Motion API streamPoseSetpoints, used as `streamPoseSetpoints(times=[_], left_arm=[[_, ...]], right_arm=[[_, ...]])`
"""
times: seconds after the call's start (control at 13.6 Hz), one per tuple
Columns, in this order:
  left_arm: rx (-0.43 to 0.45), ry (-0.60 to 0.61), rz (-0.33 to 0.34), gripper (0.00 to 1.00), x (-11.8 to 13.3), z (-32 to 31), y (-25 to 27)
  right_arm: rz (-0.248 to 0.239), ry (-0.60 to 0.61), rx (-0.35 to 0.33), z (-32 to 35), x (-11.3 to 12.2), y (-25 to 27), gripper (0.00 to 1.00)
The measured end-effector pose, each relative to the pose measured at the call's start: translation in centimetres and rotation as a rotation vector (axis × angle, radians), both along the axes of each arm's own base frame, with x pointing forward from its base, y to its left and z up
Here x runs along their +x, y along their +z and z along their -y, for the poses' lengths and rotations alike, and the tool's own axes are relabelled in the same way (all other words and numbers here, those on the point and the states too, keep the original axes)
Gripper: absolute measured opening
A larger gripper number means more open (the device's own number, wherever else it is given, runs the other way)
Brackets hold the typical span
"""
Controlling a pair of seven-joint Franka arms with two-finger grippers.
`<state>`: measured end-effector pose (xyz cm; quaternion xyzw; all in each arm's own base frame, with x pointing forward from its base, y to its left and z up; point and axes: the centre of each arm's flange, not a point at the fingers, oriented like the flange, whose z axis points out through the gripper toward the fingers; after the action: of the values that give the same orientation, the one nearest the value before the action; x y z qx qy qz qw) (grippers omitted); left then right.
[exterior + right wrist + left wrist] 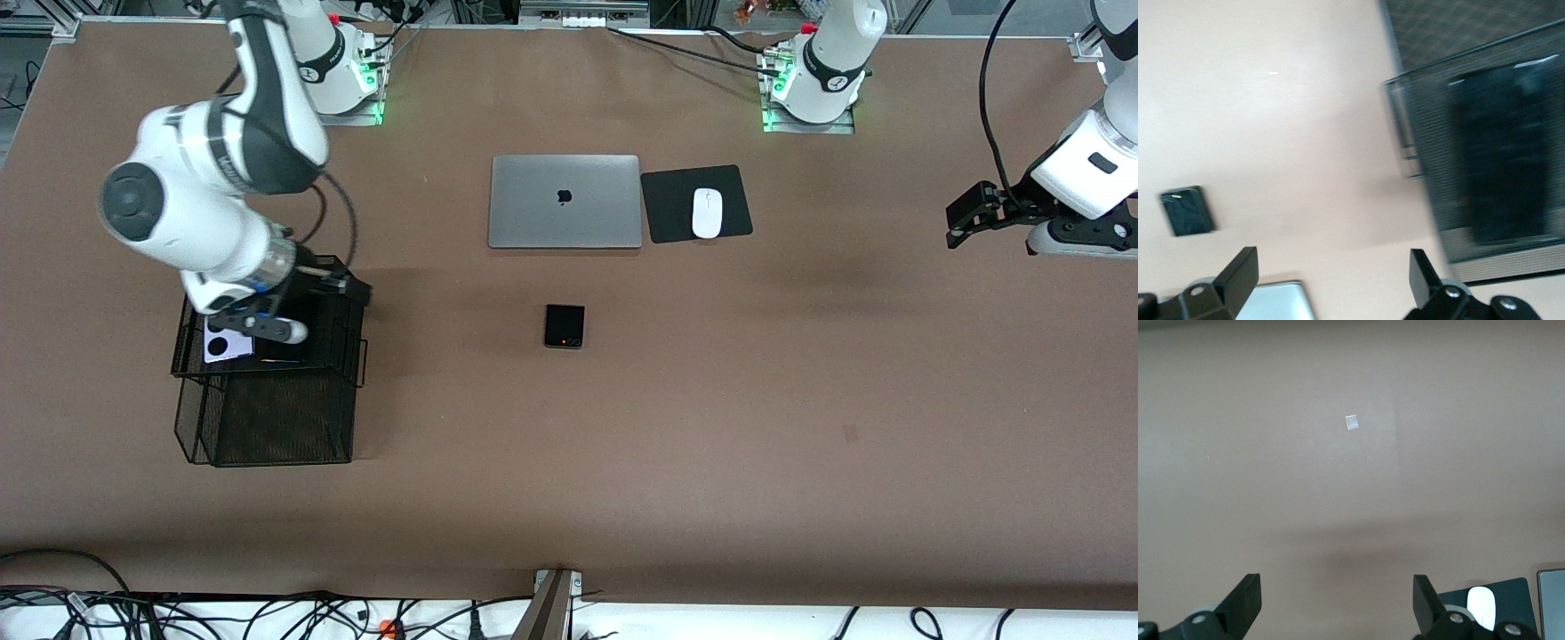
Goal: Place phones with both arms
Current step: 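Move the right gripper from the basket toward the small flip phone, then lower the right gripper and grasp the small black flip phone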
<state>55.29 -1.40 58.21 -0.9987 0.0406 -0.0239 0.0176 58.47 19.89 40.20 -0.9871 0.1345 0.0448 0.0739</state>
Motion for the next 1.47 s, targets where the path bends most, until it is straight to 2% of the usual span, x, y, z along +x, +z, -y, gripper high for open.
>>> streamPoseSetpoints(times=[0.22, 0.44, 0.59, 0.74, 0.88, 1.03, 1.25, 1.47], left_arm=[[0.000, -0.004, 0.001, 1.00, 0.0, 0.1, 0.1], [0.000, -0.019, 0.004, 1.00, 0.0, 1.0, 0.2], [0.000, -0.025, 0.007, 1.00, 0.0, 1.3, 0.3], [0.000, -0.025, 0.011, 1.00, 0.1, 1.3, 0.5], [0.000, -0.025, 0.009, 1.00, 0.2, 1.3, 0.4], [0.000, -0.025, 0.007, 1.00, 0.3, 1.3, 0.3], [0.000, -0.024, 0.007, 1.00, 0.4, 1.3, 0.3], [0.000, -0.024, 0.008, 1.00, 0.4, 1.2, 0.3]], right_arm=[[0.066, -0.055, 0.018, -7.1, -1.3, -0.7, 1.00], [0.118, -0.024, 0.011, -13.1, -3.1, -3.3, 1.00], [0.127, 0.028, -0.017, -16.8, -4.4, -5.6, 1.00], [0.126, 0.049, -0.043, -18.2, -4.4, -7.1, 1.00], [0.106, 0.055, -0.064, -18.4, -4.6, -8.4, 1.00], [0.095, 0.044, -0.088, -20.1, -5.9, -9.9, 1.00], [0.156, 0.073, -0.126, -23.5, -7.6, -11.7, 1.00], [0.203, 0.053, -0.139, -26.6, -7.5, -13.4, 1.00]])
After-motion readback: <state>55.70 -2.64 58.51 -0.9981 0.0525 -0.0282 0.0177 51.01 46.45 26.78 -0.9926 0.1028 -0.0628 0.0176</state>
